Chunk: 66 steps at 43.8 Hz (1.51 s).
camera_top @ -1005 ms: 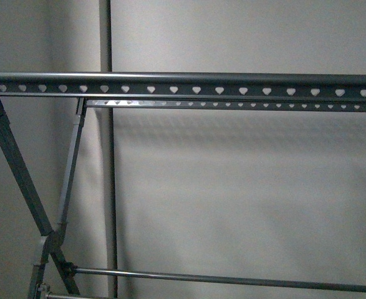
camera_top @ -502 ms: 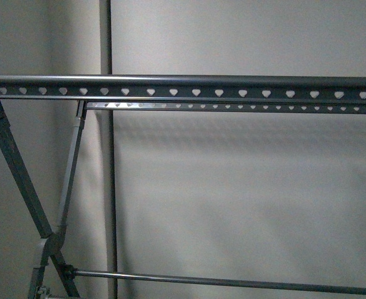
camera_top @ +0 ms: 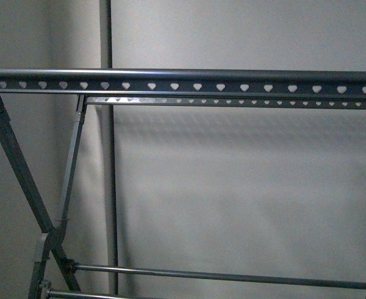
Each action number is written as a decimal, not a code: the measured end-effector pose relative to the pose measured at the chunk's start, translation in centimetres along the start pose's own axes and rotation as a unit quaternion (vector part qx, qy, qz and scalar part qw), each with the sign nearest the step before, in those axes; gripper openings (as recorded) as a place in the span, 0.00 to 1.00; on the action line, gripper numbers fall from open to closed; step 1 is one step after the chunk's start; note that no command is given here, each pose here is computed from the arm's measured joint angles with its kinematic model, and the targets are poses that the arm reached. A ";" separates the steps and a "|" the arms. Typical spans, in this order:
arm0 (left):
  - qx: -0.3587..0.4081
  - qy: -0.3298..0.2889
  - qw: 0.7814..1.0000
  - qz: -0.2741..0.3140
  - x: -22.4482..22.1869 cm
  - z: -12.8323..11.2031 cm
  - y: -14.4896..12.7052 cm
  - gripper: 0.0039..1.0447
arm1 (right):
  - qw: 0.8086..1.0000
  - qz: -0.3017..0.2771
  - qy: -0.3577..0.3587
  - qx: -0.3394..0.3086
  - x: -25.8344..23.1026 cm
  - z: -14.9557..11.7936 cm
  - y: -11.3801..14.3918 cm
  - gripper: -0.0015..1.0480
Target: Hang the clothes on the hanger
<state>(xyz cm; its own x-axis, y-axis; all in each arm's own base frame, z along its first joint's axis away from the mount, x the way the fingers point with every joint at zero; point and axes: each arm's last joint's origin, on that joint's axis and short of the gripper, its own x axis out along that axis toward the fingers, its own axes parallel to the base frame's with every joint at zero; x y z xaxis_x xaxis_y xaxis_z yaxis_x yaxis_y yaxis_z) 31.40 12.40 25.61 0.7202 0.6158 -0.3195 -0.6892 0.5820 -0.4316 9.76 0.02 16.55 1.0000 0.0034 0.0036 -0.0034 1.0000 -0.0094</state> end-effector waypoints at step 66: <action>0.467 0.087 0.549 -0.688 -9.7 -3.9 -6.0 0.04 | 1.000 0.000 0.000 0.000 0.0 0.0 0.0 0.93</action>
<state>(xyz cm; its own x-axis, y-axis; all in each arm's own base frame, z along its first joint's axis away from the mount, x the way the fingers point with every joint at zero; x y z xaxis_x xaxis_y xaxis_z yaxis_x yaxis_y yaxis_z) 28.89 0.86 28.00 0.5514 -0.7599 -0.3444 0.8343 0.5010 0.2303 9.76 0.02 16.55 1.0000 0.0031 0.0036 -0.0030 1.0000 -0.0093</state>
